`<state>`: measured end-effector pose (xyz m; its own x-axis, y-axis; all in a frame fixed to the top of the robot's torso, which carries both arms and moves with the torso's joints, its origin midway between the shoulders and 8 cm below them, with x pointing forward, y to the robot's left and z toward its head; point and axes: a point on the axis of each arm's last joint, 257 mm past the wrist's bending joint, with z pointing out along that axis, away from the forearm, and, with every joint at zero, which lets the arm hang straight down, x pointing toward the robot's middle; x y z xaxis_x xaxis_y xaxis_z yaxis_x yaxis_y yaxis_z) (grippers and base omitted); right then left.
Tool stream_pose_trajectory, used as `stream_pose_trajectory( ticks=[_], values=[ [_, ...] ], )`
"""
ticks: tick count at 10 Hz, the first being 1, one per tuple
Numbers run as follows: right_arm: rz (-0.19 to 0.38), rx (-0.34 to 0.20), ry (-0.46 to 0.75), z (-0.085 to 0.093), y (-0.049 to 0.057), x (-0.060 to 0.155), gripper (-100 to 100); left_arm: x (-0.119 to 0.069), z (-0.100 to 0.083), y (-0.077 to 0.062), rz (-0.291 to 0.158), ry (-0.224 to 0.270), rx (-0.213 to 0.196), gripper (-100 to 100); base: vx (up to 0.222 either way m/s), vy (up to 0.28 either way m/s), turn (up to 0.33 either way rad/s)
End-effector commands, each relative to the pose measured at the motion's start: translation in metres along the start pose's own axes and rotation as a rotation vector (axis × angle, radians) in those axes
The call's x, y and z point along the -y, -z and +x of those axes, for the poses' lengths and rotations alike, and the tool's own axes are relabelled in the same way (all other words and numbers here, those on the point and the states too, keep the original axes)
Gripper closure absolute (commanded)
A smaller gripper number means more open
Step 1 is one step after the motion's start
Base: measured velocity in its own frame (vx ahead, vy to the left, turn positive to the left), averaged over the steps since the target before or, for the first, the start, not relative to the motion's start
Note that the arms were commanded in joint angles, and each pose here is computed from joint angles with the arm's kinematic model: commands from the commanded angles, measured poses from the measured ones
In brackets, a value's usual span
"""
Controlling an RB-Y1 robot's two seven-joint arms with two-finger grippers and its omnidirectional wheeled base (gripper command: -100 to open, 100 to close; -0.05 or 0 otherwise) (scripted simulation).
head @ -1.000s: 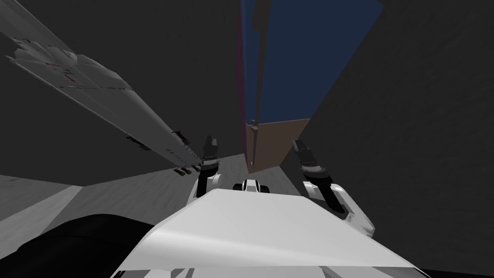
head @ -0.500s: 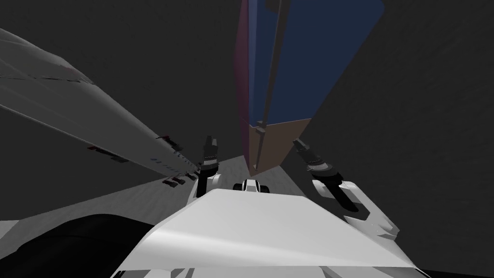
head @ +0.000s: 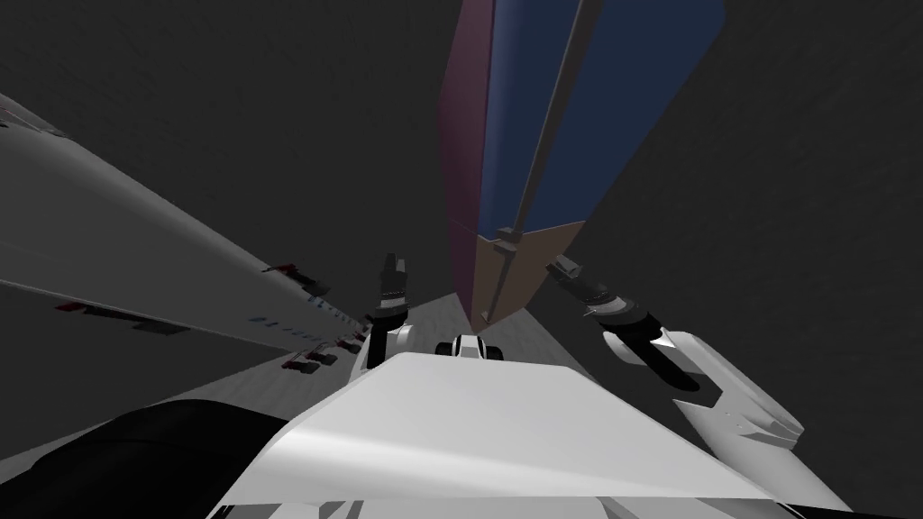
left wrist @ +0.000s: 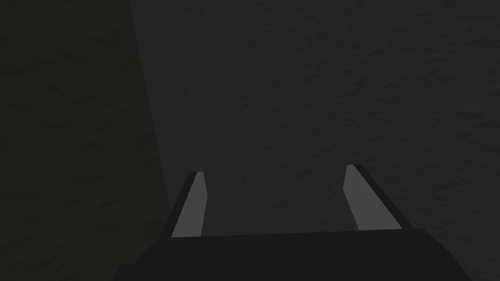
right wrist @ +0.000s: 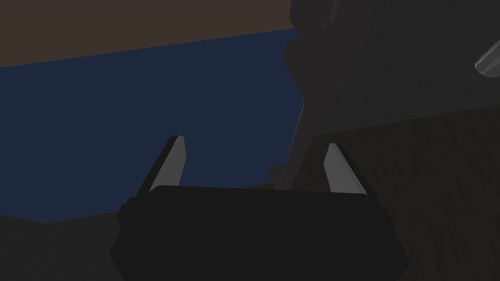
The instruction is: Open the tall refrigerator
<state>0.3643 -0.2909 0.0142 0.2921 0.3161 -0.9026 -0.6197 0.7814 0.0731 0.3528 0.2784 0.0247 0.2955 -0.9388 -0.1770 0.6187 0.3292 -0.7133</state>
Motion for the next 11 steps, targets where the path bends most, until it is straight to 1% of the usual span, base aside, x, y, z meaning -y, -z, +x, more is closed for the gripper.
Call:
stream_pose_trajectory(
  ticks=[1,2,3,6,7,11],
  values=[
    [-0.026,-0.073,0.126,-0.002,0.0,0.011,-100,0.0,0.0,0.0,0.0,0.0,0.0,0,0.064,0.156,-0.213],
    [-0.035,-0.103,0.182,-0.003,0.001,0.017,-100,0.0,0.0,0.0,0.0,0.0,0.0,0,0.087,0.203,-0.212],
    [-0.042,-0.111,0.188,-0.003,0.0,0.017,-100,0.0,0.0,0.0,0.0,0.0,0.0,0,0.054,0.158,-0.049],
    [-0.07,-0.2,0.356,-0.01,0.001,0.036,-100,0.0,0.0,0.0,0.0,0.0,0.0,0,0.052,0.166,-0.16],
    [-0.077,-0.207,0.363,-0.01,0.0,0.036,-100,0.0,0.0,0.0,0.0,0.0,0.0,0,0.049,0.159,-0.062],
    [-0.116,-0.312,0.574,-0.026,-0.003,0.06,-100,0.0,0.0,0.0,0.0,0.0,0.0,0,0.038,0.175,-0.163]
  ],
)
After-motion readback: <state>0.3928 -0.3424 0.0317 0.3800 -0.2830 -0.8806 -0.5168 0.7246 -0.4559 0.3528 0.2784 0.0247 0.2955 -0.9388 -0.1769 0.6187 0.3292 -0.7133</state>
